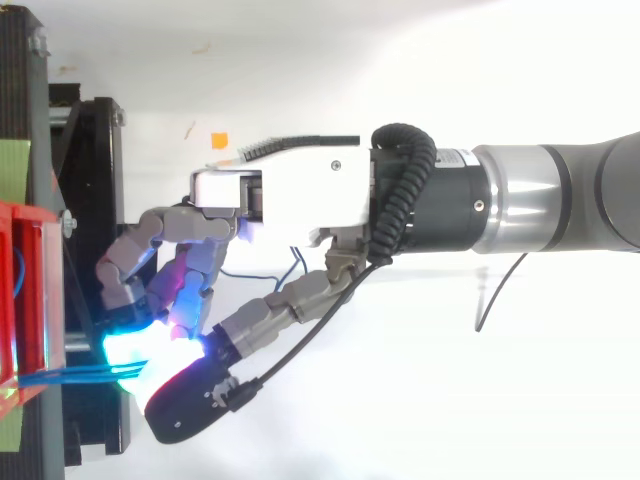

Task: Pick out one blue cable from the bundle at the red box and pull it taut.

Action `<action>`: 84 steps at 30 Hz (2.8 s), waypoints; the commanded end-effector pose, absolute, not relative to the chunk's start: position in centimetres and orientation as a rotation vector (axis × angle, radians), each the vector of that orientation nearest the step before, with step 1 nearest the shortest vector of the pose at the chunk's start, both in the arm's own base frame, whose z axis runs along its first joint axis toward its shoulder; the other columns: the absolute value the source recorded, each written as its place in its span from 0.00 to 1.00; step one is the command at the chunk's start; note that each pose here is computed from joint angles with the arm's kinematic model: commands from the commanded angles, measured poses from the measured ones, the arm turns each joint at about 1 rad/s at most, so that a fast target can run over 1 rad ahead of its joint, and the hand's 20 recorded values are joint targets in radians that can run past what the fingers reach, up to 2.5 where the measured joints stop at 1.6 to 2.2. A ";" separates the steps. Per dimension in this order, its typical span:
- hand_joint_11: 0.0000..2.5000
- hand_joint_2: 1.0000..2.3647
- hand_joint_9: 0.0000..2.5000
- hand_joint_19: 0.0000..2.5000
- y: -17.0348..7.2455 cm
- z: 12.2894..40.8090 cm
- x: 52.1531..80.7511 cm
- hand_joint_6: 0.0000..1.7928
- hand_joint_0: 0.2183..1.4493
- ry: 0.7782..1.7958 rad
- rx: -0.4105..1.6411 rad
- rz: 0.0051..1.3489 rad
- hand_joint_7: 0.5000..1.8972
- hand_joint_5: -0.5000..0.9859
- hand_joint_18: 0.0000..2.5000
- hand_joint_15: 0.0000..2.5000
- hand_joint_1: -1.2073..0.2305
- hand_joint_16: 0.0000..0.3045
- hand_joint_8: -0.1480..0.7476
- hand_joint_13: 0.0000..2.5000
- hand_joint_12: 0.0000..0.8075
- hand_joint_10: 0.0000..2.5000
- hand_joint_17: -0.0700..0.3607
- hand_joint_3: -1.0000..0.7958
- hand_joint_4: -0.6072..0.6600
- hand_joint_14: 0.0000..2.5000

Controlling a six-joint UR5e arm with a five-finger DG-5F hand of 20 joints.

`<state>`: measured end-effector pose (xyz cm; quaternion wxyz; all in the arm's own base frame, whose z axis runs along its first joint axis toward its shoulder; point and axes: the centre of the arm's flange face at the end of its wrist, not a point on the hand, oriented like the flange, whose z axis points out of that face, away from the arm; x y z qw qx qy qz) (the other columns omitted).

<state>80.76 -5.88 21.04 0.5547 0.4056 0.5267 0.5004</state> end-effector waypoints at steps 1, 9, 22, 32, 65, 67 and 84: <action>0.28 0.01 0.48 0.31 -5.9 21.0 80.8 0.51 0.44 1.244 0.958 1.182 0.43 0.24 0.34 0.17 0.22 0.21 0.55 0.34 0.57 0.01 0.50 0.36 0.49 0.01; 0.28 0.00 0.49 0.31 -5.9 21.0 80.8 0.51 0.50 1.243 0.959 1.181 0.44 0.24 0.34 0.18 0.19 0.21 0.55 0.35 0.56 0.01 0.49 0.28 0.40 0.01; 0.28 0.00 0.51 0.30 -5.8 21.1 80.7 0.52 0.49 1.250 0.969 1.176 0.50 0.24 0.35 0.18 0.18 0.20 0.54 0.36 0.55 0.01 0.49 0.28 0.39 0.01; 0.28 0.00 0.52 0.30 -5.6 20.8 80.5 0.49 0.36 1.272 0.989 1.171 0.36 0.25 0.35 0.19 0.23 0.20 0.55 0.38 0.56 0.01 0.49 0.28 0.54 0.01; 0.29 0.00 0.53 0.31 -5.4 21.4 80.8 0.49 0.36 1.263 0.992 1.169 0.37 0.25 0.36 0.20 0.25 0.21 0.54 0.39 0.55 0.01 0.50 0.32 0.58 0.01; 0.29 0.00 0.53 0.32 -5.4 21.5 80.8 0.49 0.34 1.260 0.990 1.168 0.35 0.25 0.36 0.20 0.28 0.21 0.54 0.39 0.55 0.01 0.50 0.28 0.58 0.01; 0.28 0.01 0.57 0.32 -5.4 21.9 80.9 0.48 0.31 1.257 0.989 1.171 0.41 0.27 0.37 0.20 0.42 0.23 0.58 0.40 0.60 0.01 0.53 0.49 0.57 0.01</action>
